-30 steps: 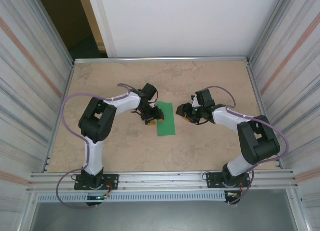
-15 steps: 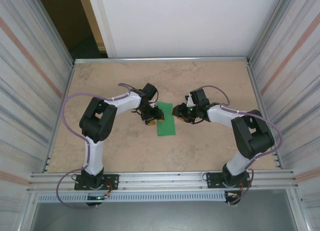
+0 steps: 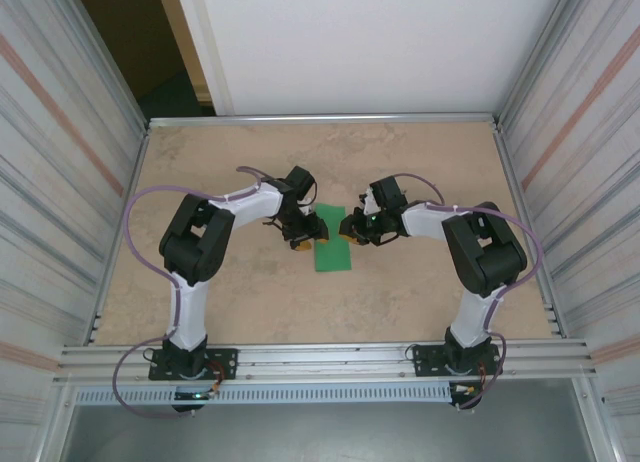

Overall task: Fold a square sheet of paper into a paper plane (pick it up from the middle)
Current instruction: Hold the square sheet of paper at the center of the table.

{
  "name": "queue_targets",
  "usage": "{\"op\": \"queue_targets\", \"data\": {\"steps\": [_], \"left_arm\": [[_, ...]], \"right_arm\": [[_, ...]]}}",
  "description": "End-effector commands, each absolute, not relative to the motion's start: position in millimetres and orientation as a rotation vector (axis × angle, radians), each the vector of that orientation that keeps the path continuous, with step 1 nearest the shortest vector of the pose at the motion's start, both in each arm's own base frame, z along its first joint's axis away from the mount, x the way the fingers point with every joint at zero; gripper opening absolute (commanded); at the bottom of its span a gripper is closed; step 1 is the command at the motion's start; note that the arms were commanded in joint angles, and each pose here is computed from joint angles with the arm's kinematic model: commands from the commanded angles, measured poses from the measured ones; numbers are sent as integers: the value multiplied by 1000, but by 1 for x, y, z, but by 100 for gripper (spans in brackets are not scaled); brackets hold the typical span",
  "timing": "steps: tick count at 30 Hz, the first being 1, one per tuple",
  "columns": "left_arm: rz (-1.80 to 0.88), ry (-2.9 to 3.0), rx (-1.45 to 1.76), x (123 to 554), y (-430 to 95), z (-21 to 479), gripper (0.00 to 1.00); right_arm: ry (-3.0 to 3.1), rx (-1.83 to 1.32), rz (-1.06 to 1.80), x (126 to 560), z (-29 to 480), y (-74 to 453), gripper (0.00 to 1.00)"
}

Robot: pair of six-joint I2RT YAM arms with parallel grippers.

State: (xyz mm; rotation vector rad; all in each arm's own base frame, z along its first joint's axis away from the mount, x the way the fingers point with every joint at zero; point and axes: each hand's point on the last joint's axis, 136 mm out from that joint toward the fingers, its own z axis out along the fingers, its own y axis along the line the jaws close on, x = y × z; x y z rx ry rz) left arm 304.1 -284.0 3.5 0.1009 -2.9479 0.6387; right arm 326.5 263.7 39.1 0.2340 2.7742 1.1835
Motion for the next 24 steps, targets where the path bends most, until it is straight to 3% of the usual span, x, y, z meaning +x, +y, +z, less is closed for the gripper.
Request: {"op": "queue_targets", "data": {"steps": [1,12,24], "left_arm": [[188,-2825,83,241,-237,-117,50],[178,-2819,89,240,-235,-119,50],[247,-2865,57,255,-246,-95,50]], "right_arm": [[2777,182,1225,328,43,273,20],[2841,201,1189,323,24,269,19],[3013,263,976,301,-28,243,10]]}}
